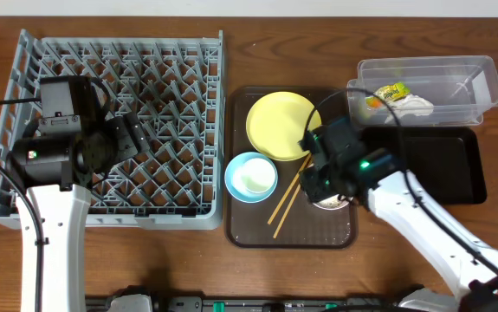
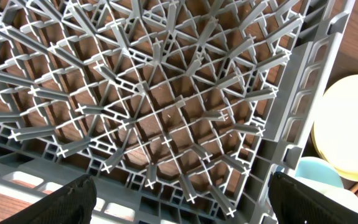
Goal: Sort waste into correct bins and load items into the dishwasher rack
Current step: 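Move the right gripper to the white rice bowl and grasp its rim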
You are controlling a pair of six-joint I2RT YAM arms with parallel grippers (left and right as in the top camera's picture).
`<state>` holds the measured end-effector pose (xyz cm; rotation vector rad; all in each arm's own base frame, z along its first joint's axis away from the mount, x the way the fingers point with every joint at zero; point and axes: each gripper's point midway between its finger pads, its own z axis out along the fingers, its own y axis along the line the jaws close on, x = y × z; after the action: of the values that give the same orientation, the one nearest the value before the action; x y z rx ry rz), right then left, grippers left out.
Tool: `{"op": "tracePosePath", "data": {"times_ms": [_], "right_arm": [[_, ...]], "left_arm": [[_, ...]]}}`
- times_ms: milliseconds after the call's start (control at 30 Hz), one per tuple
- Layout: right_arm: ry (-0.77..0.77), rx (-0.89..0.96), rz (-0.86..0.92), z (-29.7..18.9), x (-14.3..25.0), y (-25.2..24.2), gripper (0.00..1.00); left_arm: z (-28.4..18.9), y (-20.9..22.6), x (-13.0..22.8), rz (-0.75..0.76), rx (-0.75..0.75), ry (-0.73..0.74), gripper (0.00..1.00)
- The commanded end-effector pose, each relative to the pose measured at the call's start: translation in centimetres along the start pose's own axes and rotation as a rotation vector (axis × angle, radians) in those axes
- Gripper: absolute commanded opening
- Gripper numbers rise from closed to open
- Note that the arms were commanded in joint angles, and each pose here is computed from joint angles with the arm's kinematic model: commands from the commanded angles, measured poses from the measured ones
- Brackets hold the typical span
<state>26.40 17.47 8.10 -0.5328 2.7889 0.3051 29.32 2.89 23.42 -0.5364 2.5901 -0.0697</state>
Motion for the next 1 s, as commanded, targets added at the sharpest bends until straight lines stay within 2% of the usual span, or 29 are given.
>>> {"op": "tracePosePath", "data": {"times_ms": [0, 100, 367, 967], "right_arm": [[0.007, 0.063, 0.033, 1.3, 1.1, -0.4, 0.49], [0.003, 0.072, 0.031, 2.3, 1.8, -0.3, 0.48], [-0.01, 0.065, 0.055, 3.9, 3.0, -0.5, 0.34], [-0.016, 0.066, 0.008, 4.9, 4.0, 0.4, 0.18]], "left_arm": [[-0.1, -0.1, -0.3, -0.012, 0.006, -0.004, 0.9], [-0.1, -0.1, -0.2, -0.012, 0.005, 0.0, 0.9], [-0.1, -0.1, -0.2, -0.012, 0.005, 0.0, 0.9], [-0.1, -0.1, -0.2, -0.012, 0.005, 0.0, 0.9]]}}
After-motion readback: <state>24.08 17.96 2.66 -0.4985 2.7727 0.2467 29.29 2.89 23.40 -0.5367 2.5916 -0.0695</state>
